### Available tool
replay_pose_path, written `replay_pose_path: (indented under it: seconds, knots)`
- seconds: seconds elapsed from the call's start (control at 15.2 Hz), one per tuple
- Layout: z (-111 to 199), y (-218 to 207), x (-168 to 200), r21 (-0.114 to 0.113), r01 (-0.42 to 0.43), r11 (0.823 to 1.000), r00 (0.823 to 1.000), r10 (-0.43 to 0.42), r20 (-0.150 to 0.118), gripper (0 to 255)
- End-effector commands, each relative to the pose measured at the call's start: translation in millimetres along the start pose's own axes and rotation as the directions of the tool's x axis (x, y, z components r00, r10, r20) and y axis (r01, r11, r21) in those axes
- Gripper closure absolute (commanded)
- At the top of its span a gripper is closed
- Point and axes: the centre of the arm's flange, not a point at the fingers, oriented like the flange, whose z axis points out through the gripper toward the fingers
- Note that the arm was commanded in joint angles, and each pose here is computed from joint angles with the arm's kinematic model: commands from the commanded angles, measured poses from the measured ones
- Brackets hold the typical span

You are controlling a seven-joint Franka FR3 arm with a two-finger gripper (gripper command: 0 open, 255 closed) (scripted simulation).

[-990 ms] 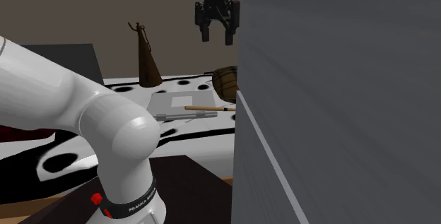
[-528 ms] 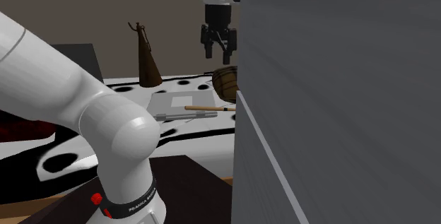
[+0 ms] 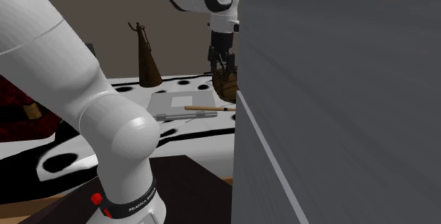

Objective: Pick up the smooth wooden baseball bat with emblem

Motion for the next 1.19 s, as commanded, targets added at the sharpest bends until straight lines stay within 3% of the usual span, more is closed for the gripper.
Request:
replay_pose_path:
  seconds: [0.0, 0.4, 0.99, 1.12]
  knots:
    - [19, -11, 12, 0.009, -0.041, 0.999, 0.999, 0.041, 0.008, 0]
    - [78, -45, 53, 0.031, -0.157, 0.987, 0.987, 0.156, 0.038, 0]
    - [167, -88, 119, 0.058, -0.327, 0.943, 0.943, 0.322, 0.086, 0]
    - [174, -89, 121, 0.058, -0.329, 0.942, 0.942, 0.324, 0.087, 0]
